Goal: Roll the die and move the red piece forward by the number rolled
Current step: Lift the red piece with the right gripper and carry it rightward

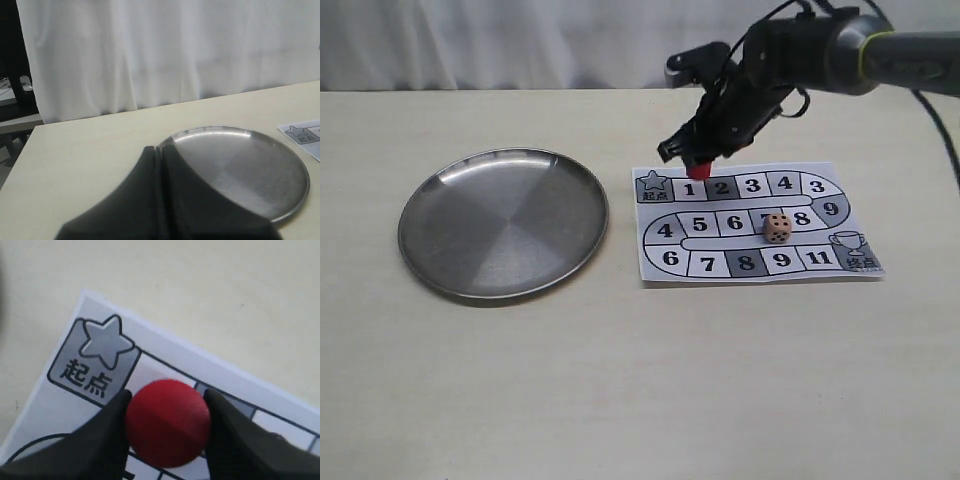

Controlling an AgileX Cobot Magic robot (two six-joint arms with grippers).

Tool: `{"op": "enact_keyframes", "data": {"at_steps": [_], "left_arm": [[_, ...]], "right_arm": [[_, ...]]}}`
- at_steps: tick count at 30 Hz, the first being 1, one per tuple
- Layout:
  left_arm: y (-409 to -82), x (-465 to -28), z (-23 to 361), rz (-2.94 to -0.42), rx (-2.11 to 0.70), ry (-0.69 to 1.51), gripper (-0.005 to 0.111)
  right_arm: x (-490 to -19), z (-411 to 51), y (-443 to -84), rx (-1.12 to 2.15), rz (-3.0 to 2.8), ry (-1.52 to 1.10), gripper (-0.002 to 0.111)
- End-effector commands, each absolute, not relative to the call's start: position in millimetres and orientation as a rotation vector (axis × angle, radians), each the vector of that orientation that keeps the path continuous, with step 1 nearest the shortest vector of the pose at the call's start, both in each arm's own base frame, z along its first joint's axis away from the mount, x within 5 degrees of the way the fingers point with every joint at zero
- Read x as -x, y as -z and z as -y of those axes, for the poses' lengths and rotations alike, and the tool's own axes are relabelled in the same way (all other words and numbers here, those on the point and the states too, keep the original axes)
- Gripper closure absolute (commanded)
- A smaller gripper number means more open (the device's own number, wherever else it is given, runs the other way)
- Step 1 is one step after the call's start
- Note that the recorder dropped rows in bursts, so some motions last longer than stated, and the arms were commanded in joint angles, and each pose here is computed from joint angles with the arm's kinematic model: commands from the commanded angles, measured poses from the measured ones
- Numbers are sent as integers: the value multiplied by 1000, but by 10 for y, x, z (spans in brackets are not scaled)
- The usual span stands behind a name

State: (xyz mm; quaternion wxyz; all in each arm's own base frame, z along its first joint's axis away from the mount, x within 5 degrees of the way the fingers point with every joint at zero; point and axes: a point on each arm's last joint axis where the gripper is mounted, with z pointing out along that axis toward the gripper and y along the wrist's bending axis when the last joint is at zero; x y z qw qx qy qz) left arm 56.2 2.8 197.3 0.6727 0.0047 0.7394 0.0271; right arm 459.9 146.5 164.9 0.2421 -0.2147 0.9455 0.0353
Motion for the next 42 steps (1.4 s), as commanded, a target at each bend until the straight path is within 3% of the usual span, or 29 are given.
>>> {"op": "enact_keyframes", "data": {"at_steps": [1,4,8,12,17,20,28,33,36,38,42], "left_arm": [[-1976,-561,-22,-1655,-18,-53,107],[-1976,-561,-22,-1655,-18,-53,107],[-1976,-561,-22,-1655,-18,-53,107],[-1976,-561,-22,-1655,-18,-53,107],[-1976,-561,-22,-1655,-18,-53,107],[-1976,-561,-22,-1655,-18,-53,107],[-1976,-561,-22,-1655,-18,-53,107],[-1976,-561,-22,-1655,-18,-53,107],[-1976,-561,-22,-1655,-18,-53,107],[-1976,-561,-22,-1655,-18,-53,107],[-1976,-561,-22,-1655,-18,-53,107]], "right_arm": [[-4574,-1261,-2287,517,-2448,-73,104],[-4543,-1157,-2522,477,-2403,-69,104],[-4539,-1109,-2560,446,-2406,-77,104],[-4595,-1123,-2285,453,-2467,-76,104],[-4650,-1135,-1437,497,-2700,-61,104],[-4639,-1133,-1283,506,-2748,-59,104],[-4631,-1131,-1480,499,-2709,-61,104],[-4608,-1039,-2283,471,-2533,28,104],[-4577,-947,-2572,399,-2459,32,104],[-4583,-874,-2549,381,-2475,40,104],[-4604,-802,-1969,389,-2590,54,104]]}}
